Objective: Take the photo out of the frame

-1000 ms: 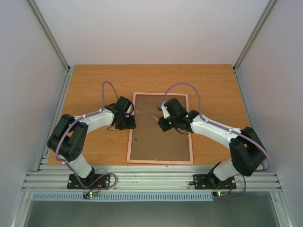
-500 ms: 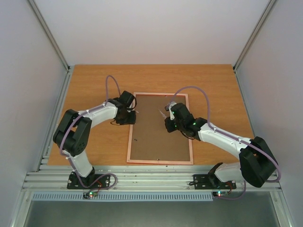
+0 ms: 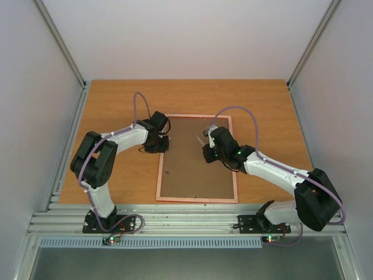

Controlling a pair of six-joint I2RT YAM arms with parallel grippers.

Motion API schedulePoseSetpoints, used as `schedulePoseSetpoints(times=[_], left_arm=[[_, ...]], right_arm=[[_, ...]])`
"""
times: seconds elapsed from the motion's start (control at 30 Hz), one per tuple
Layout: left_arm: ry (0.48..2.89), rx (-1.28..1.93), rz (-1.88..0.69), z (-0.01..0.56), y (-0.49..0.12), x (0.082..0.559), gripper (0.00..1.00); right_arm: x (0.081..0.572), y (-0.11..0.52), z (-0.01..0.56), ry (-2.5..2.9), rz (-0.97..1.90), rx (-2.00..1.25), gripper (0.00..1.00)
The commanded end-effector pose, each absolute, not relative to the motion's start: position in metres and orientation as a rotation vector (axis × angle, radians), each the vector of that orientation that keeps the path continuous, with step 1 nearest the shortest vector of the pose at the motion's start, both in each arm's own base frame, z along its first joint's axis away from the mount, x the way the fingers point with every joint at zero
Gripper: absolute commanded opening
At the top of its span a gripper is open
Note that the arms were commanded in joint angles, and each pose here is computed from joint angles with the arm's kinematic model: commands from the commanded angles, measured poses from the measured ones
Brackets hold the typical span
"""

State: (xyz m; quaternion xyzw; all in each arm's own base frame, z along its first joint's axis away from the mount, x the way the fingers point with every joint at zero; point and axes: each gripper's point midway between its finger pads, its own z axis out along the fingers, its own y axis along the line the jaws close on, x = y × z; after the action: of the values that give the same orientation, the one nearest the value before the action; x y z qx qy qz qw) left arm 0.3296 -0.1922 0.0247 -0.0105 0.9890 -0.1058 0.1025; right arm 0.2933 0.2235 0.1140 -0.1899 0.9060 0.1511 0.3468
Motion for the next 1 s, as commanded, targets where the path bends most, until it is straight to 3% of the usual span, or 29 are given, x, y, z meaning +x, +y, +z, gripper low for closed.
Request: schedulePoseSetpoints(times=[0.0,0.13,0.6,0.97], left_arm=[[2.923,-0.099,-0.25,0.021,-0.184,0.328,0.1],[2.897,-0.215,-0.228,0.023,-0.17,0.329,0.01],[2.699,-0.953,-0.153,0.034,-0.094,0.301,0.0],[2.534,-1.339,-0.453,0.033,-0.105,0.275,0.0]], right_arm=[[0.297,0.224,0.118,2.332,0.402,-0.472,0.01],[0.296,0.224,0.119,2.332,0.408,-0.473,0.01],[0.294,0.226,0.12,2.334,0.423,-0.478,0.01],[0.293,0.227,0.122,2.333,0.438,-0.477,0.01]])
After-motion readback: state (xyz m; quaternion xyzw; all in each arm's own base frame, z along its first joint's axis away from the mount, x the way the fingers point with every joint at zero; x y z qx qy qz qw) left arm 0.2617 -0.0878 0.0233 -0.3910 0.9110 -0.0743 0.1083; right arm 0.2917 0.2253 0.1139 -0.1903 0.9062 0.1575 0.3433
